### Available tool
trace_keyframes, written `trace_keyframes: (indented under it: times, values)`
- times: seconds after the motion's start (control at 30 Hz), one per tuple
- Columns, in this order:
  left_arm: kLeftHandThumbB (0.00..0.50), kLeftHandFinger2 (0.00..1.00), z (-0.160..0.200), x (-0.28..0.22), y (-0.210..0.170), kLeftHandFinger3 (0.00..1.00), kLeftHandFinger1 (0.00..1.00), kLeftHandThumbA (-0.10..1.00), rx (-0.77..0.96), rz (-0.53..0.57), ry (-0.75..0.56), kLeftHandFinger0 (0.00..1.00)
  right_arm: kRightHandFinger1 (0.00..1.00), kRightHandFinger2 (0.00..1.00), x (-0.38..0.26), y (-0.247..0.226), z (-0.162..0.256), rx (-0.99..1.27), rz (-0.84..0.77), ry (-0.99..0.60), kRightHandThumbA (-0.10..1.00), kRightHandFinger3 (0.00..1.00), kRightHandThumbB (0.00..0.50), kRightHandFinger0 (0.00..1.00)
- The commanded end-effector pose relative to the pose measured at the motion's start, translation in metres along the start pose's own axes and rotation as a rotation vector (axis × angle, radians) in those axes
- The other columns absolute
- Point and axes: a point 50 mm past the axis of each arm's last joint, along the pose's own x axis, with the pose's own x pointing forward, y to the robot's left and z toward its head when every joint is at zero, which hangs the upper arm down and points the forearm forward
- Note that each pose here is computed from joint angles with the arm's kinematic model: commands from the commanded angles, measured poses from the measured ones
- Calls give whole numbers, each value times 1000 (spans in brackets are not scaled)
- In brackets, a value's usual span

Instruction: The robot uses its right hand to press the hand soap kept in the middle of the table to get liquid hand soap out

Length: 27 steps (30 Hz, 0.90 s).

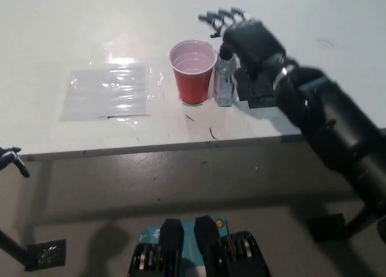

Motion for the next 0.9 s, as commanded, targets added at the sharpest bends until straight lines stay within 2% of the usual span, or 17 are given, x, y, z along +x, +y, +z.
trace_keyframes:
  times: [0.0, 0.1, 0.13, 0.17, 0.2, 0.27, 0.4, 0.5, 0.53, 0.67, 0.87]
  values:
    - [232, 1000, 3, -9, 11, 858, 1000, 1000, 19, 53, 3, 1000, 1000, 1000, 23, -84, 20, -30, -134, -62, 1000, 1000, 467, 1000]
    - [216, 1000, 1, -10, 8, 870, 1000, 1000, 11, 47, 8, 1000, 1000, 1000, 26, -104, 28, -32, -193, -96, 1000, 1000, 467, 1000]
    - [210, 1000, 0, -10, 7, 846, 1000, 1000, 2, 47, 5, 1000, 1000, 1000, 26, -110, 31, -37, -222, -111, 1000, 1000, 458, 1000]
    - [204, 1000, -1, -11, 5, 824, 1000, 1000, -6, 46, 4, 1000, 1000, 1000, 27, -113, 31, -33, -230, -110, 1000, 1000, 479, 1000]
    - [200, 1000, -2, -11, 4, 800, 1000, 1000, -12, 42, 4, 1000, 1000, 1000, 26, -118, 32, -25, -244, -111, 1000, 1000, 469, 1000]
    - [222, 1000, -4, -10, 2, 801, 1000, 1000, -14, 39, 11, 1000, 1000, 1000, 26, -126, 32, -13, -269, -108, 1000, 1000, 463, 1000]
    - [206, 1000, -7, -10, -1, 794, 1000, 1000, -28, 34, 18, 1000, 1000, 1000, 20, -137, 28, 5, -311, -111, 1000, 1000, 453, 1000]
    - [194, 1000, -8, -12, -3, 796, 1000, 1000, -28, 34, 20, 1000, 1000, 1000, 15, -142, 23, 19, -331, -99, 1000, 1000, 472, 1000]
    - [179, 1000, -8, -12, -3, 816, 1000, 1000, -28, 34, 21, 1000, 1000, 1000, 8, -148, 16, 15, -331, -57, 1000, 1000, 499, 1000]
    - [209, 1000, -11, -13, -6, 838, 1000, 1000, -38, 35, 29, 1000, 1000, 1000, -13, -157, 0, 15, -356, -36, 1000, 1000, 462, 1000]
    - [201, 1000, -14, -15, -9, 777, 1000, 1000, -62, 41, 27, 1000, 1000, 1000, -62, -156, -28, 22, -413, -2, 1000, 1000, 466, 1000]
